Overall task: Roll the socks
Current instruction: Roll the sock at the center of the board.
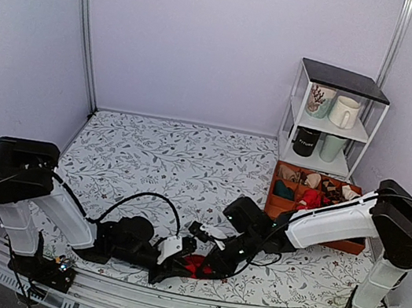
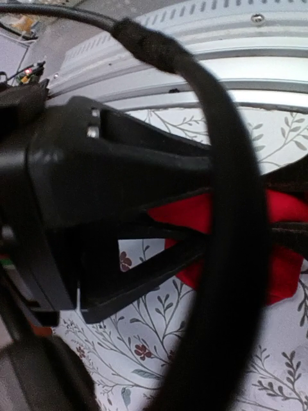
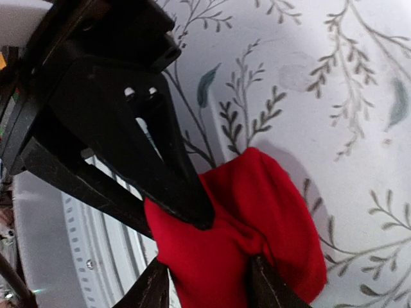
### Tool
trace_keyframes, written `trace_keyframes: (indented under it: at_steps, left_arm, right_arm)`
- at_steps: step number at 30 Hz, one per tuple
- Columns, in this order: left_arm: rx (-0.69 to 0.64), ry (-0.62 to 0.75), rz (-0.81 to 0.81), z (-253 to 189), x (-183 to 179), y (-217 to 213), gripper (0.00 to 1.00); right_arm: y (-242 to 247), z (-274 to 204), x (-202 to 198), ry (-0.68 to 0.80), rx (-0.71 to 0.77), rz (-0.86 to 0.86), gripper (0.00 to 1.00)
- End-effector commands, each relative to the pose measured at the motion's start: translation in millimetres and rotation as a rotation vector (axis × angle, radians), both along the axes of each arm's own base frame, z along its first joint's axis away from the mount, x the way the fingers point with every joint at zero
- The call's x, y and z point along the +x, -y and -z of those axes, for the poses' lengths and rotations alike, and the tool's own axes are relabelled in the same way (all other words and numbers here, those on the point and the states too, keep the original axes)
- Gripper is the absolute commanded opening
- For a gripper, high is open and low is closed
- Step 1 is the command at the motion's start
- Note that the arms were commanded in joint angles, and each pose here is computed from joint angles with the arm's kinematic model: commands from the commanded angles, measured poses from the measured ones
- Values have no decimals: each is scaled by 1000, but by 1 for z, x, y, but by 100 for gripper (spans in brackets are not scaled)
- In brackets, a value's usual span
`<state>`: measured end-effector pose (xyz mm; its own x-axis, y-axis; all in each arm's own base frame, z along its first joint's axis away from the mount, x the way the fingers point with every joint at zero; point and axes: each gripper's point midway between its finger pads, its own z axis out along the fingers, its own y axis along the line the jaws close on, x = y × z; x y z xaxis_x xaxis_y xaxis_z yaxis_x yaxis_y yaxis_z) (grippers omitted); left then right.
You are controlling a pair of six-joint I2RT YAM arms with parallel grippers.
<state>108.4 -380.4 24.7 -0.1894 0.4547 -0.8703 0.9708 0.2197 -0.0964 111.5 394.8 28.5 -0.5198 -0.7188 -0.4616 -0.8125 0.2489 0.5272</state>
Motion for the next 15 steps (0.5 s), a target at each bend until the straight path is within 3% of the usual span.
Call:
trace_keyframes:
  at_steps: [1, 7, 15]
  left_arm:
    - [184, -212, -73, 52, -7, -27, 0]
    - [268, -338, -92, 75, -15, -42, 0]
    - [319, -444, -88, 91, -21, -49, 0]
  right_arm:
    - [17, -17, 31, 279, 20, 117, 47]
    - [26, -59, 27, 533, 253, 37, 61]
    - [12, -55, 10, 386, 255, -36, 76]
